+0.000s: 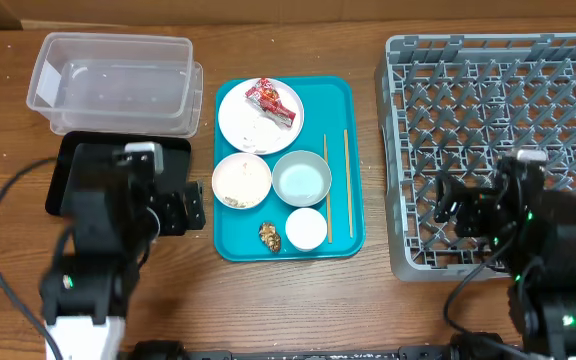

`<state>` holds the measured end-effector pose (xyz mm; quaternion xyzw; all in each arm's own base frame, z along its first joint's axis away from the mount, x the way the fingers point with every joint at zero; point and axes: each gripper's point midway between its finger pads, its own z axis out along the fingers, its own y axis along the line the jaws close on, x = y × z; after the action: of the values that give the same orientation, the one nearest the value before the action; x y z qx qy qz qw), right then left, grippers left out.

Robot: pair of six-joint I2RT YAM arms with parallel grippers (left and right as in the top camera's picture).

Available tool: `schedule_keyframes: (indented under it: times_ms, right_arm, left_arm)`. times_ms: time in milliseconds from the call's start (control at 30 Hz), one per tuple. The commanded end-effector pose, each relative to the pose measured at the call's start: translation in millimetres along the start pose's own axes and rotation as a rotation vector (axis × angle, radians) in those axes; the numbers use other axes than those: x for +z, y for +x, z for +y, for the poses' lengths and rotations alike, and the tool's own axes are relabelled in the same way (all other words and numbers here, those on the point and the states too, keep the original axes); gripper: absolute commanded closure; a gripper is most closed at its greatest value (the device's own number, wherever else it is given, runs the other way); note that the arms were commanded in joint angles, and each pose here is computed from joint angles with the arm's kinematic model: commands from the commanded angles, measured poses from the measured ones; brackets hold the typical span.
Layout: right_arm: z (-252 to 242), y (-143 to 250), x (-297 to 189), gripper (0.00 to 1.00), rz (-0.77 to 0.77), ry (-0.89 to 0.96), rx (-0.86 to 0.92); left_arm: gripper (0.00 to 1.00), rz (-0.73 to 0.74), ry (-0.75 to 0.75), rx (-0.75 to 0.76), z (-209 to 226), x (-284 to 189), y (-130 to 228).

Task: Sort waste into correct bins and load items into the dishwasher
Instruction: 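Reach the left gripper to the pink plate and grasp the tissue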

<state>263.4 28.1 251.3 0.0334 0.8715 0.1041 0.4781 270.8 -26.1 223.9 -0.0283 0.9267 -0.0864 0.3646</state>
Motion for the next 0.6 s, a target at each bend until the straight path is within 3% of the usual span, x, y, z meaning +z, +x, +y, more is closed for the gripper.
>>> schedule_keyframes:
  times_ms: [0,233,567]
  right_arm:
    - [18.4,-8.7,-5.2,0.0,0.018,-0.094,0.003]
    - [21.1,-9.8,-5.2,0.0,0.014,-0.11,0.001]
    - [21.3,-10.1,-5.2,0.0,0.012,-0.111,0.001]
  left_arm:
    - [0.0,0.064,0.058,0.032,-14.7,-5.0,-14.9]
    - [0.0,0.106,0.158,-0.018,-31.4,12.9,-21.7]
    - [0.0,-0.033,0.229,-0.006,-51.5,38.9,-84.6]
